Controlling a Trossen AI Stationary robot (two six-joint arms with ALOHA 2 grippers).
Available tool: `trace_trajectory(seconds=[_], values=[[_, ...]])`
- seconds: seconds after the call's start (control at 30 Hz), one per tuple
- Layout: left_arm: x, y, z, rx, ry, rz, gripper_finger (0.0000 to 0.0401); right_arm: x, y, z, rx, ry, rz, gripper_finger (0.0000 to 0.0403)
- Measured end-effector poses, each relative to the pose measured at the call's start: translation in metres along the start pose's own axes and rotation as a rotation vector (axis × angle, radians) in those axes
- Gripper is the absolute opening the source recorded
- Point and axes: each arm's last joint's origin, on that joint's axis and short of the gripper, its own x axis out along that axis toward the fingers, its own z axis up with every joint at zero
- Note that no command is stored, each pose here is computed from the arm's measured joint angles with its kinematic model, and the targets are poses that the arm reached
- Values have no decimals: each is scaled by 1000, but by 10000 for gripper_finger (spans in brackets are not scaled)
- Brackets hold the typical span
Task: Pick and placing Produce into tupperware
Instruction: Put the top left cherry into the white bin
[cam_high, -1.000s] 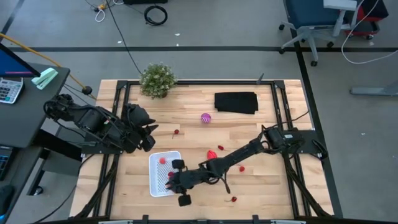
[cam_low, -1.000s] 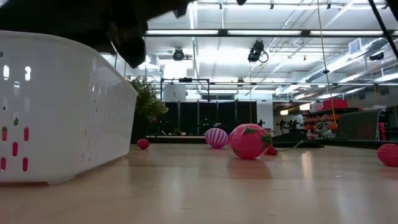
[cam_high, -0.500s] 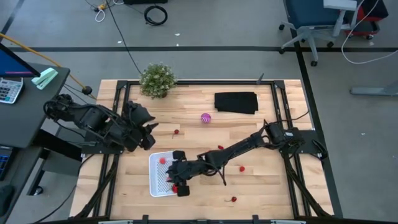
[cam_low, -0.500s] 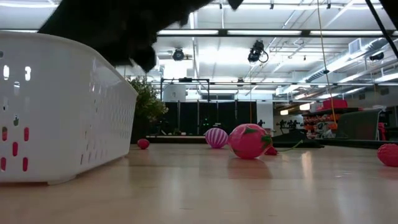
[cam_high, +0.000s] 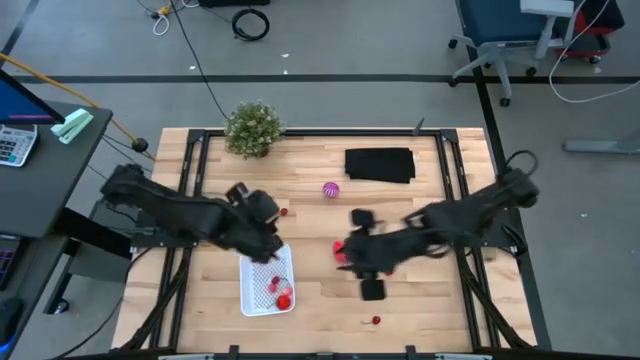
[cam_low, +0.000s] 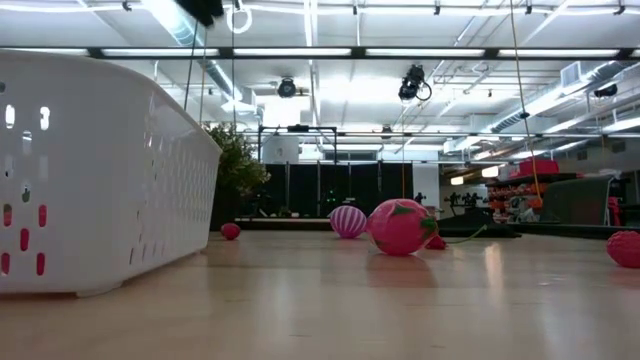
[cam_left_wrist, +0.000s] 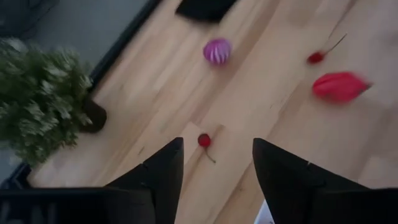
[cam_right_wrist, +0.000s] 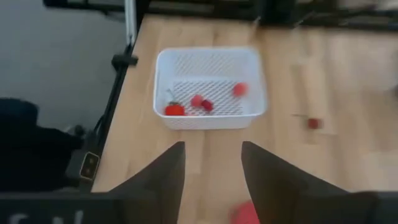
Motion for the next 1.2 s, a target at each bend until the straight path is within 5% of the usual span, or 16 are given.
trace_trajectory(seconds=[0.2,0.4,0.6,0.8,1.03,1.2], values=[[57,-3,13,2,236,32,199,-78,6,-4,10,-202,-135,155],[97,17,37,-3,302,-20,195,-108,7,-15,-11,-214,-145,154],[131,32,42,-40,324,-160,188,-107,8,-33,32,-76,-183,153],[168,53,8,-55,468,-108,183,-100,17,-55,108,69,-283,153],[195,65,10,-126,350,-162,173,-100,37,-68,63,71,-318,152],[199,66,2,-140,407,-227,179,-103,46,-72,88,36,-319,152]])
